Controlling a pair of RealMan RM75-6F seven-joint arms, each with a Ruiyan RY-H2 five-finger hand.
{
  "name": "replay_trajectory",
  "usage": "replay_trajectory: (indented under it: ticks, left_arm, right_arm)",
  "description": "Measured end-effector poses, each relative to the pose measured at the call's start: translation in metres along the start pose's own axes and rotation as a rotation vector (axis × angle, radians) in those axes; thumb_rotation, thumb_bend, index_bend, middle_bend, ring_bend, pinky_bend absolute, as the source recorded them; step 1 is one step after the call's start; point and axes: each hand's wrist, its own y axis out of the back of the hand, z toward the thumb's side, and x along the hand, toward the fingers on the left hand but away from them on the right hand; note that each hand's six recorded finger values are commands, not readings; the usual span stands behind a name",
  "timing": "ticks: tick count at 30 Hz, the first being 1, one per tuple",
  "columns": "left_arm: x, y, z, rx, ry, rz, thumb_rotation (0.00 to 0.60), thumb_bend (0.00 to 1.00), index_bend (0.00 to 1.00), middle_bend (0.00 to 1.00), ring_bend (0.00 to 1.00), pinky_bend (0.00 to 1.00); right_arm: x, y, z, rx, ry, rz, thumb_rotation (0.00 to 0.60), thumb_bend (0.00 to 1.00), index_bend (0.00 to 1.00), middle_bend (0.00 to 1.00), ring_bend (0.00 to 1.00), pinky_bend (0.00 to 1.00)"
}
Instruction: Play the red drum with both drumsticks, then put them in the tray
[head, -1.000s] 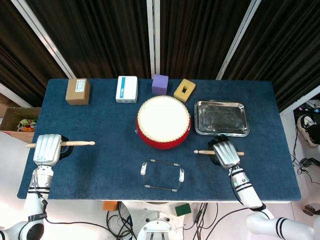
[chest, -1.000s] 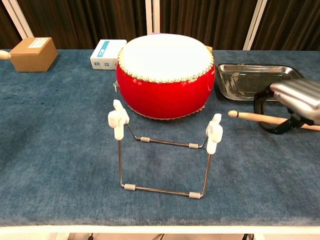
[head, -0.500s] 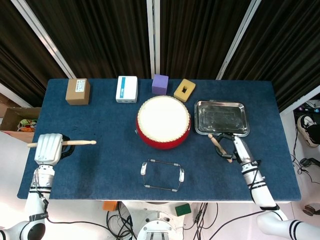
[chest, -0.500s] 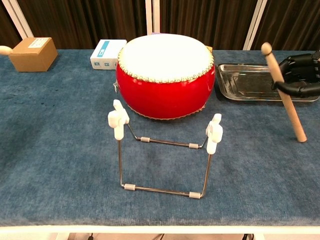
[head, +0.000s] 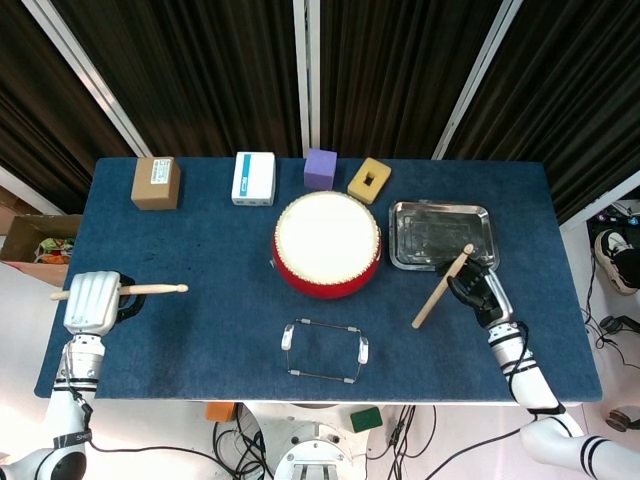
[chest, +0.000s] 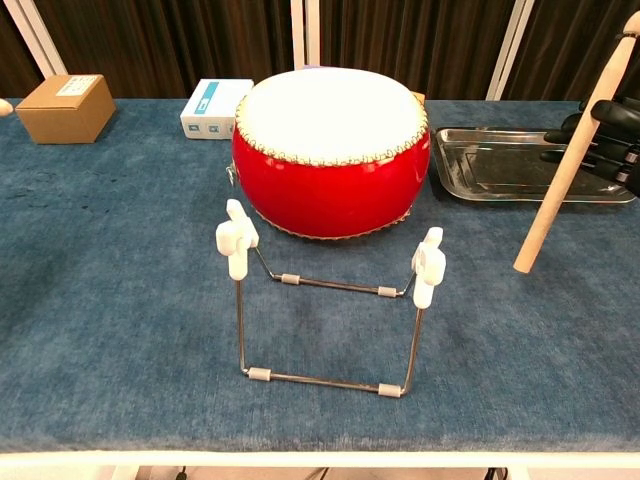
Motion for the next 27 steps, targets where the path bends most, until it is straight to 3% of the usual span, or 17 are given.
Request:
replay_trajectory:
  ticks: [4, 14, 22, 27]
  left_arm:
    - [-0.001, -0.001, 0.000, -0.001, -0.003, -0.004, 0.600, 0.30, 1.00, 1.00, 1.00, 1.00]
    - [-0.003, 0.000, 0.000, 0.000, -0.003, -0.006, 0.600, 0.30, 1.00, 1.00, 1.00, 1.00]
    - [-0.005, 0.001, 0.001, 0.001, -0.009, -0.005, 0.600, 0.30, 1.00, 1.00, 1.00, 1.00]
    - [-0.006, 0.000, 0.001, 0.003, -0.011, -0.010, 0.600, 0.30, 1.00, 1.00, 1.00, 1.00]
  right_arm:
    - [0.000, -0.005, -0.005, -0.055, 0.003, 0.059, 0.600, 0.17, 0.54, 0.50, 0.30, 0.30]
    - [0.000, -0.019, -0.015, -0.014, -0.003, 0.125, 0.600, 0.15, 0.52, 0.50, 0.30, 0.31]
    - [0.002, -0.037, -0.030, 0.063, -0.042, 0.190, 0.600, 0.15, 0.58, 0.53, 0.33, 0.34]
    - [0.004, -0.042, -0.041, 0.111, -0.065, 0.201, 0.600, 0.16, 0.67, 0.60, 0.39, 0.39]
